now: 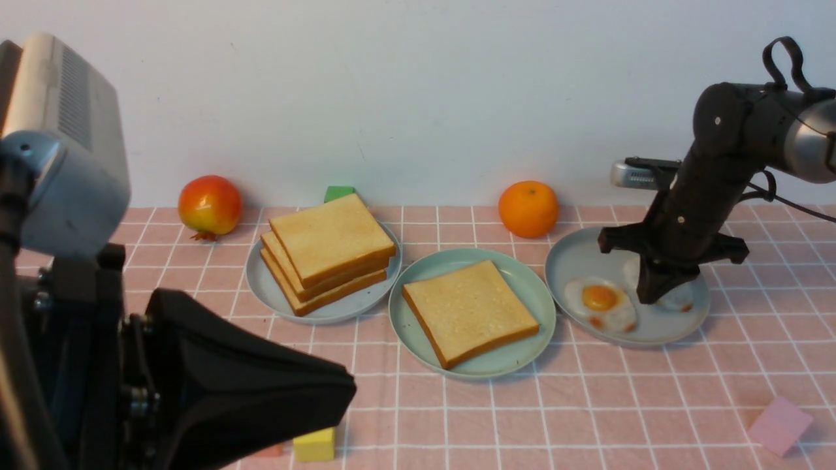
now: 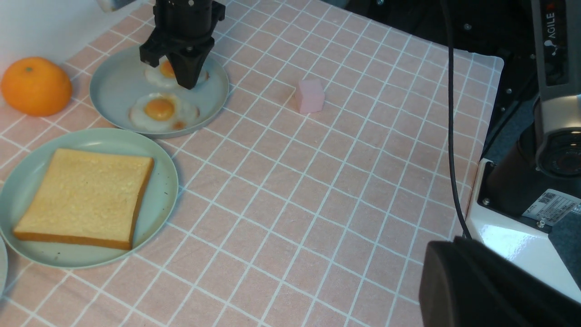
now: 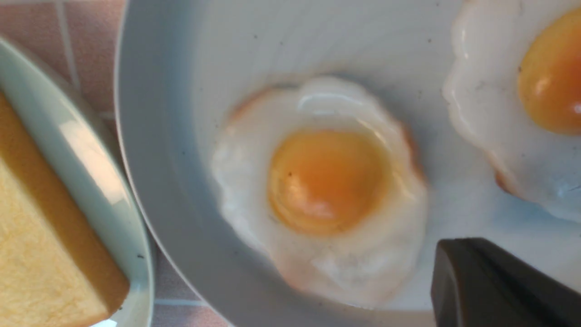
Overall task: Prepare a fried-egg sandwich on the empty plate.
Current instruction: Use the right arm to grab a fried egg
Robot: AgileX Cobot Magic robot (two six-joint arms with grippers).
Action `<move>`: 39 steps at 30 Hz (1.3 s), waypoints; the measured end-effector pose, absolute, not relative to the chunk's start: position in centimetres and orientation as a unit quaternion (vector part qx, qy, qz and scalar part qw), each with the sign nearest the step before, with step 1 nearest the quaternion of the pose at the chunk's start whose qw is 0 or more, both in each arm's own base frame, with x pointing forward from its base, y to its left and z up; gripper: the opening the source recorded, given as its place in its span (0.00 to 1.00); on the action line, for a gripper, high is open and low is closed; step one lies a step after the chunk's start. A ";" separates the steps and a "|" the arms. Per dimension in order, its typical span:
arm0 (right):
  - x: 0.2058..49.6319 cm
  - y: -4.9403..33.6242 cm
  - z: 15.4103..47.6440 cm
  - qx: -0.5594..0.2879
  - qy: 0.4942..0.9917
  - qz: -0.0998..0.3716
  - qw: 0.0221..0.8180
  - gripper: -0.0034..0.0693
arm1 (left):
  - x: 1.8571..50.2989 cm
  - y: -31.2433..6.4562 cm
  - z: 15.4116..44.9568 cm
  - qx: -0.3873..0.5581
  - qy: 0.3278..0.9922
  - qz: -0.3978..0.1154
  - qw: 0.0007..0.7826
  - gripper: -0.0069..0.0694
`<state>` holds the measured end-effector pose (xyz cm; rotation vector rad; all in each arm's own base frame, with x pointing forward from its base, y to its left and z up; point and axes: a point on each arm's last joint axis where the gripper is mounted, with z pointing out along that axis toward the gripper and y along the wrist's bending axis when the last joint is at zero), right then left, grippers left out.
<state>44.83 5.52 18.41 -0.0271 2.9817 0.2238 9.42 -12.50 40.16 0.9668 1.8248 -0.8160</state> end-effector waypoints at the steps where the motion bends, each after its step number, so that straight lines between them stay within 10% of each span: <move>1: 44.8 5.5 18.4 -0.009 0.994 0.075 0.076 0.05 | 9.4 -12.5 40.2 0.392 0.735 -0.328 0.446 0.11; 12: 44.6 6.1 18.4 0.007 0.995 0.076 0.063 0.13 | 9.4 -12.5 40.2 0.394 0.733 -0.326 0.448 0.11; 23: 45.4 9.3 18.2 -0.029 0.989 0.067 0.130 0.91 | 9.5 -12.5 40.3 0.390 0.732 -0.327 0.454 0.11; 39: 45.9 10.2 16.0 -0.044 0.989 0.054 0.133 0.90 | 9.5 -12.6 40.4 0.385 0.730 -0.335 0.454 0.11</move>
